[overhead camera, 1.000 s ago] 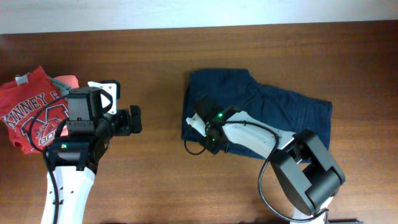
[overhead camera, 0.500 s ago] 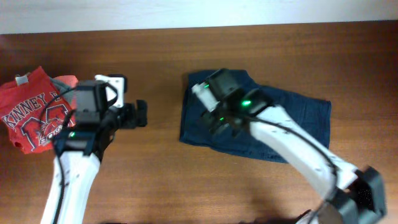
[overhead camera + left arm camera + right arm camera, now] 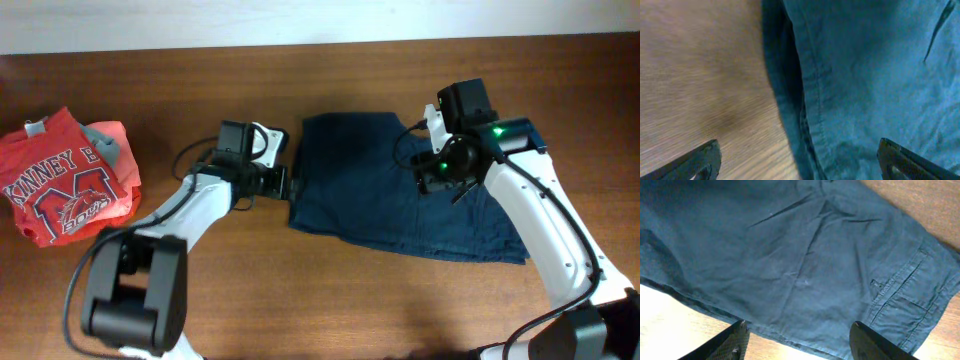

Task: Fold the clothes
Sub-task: 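Grasp the shorts' left and right ends with both grippers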

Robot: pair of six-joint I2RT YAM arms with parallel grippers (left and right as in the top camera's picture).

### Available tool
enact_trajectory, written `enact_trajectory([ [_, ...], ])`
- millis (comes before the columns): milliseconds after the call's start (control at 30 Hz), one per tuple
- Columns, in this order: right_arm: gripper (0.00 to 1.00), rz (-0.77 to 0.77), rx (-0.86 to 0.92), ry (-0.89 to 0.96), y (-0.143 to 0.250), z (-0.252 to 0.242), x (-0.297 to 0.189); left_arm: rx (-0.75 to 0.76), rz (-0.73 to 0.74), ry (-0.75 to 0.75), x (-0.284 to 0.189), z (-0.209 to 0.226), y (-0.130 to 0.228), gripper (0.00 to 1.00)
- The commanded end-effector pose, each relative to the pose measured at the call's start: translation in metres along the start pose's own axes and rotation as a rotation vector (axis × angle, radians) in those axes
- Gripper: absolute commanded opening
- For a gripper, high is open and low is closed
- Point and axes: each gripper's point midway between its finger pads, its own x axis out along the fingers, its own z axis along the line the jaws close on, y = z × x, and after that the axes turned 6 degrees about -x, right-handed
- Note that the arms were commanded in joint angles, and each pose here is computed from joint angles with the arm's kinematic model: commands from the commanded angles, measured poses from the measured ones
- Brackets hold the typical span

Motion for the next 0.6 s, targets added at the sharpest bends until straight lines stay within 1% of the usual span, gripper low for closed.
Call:
enact_trajectory([
  [0, 0.69, -0.027, 0.019, 0.007, -0.002, -0.003, -0.010, -0.050, 0.039, 0.053, 0.023, -0.006, 0.009, 0.99],
  [67, 0.69, -0.028, 0.019, 0.007, -0.002, -0.003, -0.010, -0.065, 0.052, 0.080, 0.033, -0.010, 0.014, 0.99],
  [133, 0.69, -0.027, 0.019, 0.007, -0.002, -0.003, -0.010, -0.072, 0.083, 0.173, 0.048, -0.028, 0.023, 0.99],
  [200, 0.69, -0.026, 0.019, 0.007, -0.002, -0.003, -0.010, -0.087, 0.111, 0.182, 0.058, -0.032, 0.032, 0.98],
  [300, 0.69, -0.022, 0.019, 0.007, -0.001, -0.003, -0.010, -0.080, 0.138, 0.202, 0.064, -0.039, 0.040, 0.90],
  [367, 0.69, -0.022, 0.019, 0.007, -0.001, -0.003, -0.010, -0.072, 0.138, 0.207, 0.065, -0.043, 0.041, 0.77],
  [400, 0.69, -0.022, 0.019, 0.007, -0.001, -0.003, -0.010, -0.069, 0.137, 0.207, 0.065, -0.044, 0.040, 0.57],
  [433, 0.69, -0.022, 0.019, 0.007, -0.001, -0.003, -0.010, -0.069, 0.136, 0.207, 0.065, -0.044, 0.040, 0.36],
  [467, 0.69, -0.021, 0.020, 0.013, -0.001, -0.004, -0.010, -0.072, 0.135, 0.206, 0.064, -0.042, 0.039, 0.16],
  [500, 0.69, -0.020, 0.020, 0.016, -0.001, -0.005, -0.010, -0.076, 0.135, 0.204, 0.064, -0.041, 0.039, 0.11],
  [533, 0.69, -0.020, 0.027, 0.018, 0.000, -0.007, -0.010, -0.088, 0.138, 0.194, 0.062, -0.036, 0.038, 0.02],
  [567, 0.69, -0.020, 0.030, 0.019, 0.000, -0.008, -0.010, -0.095, 0.141, 0.187, 0.061, -0.034, 0.037, 0.01],
])
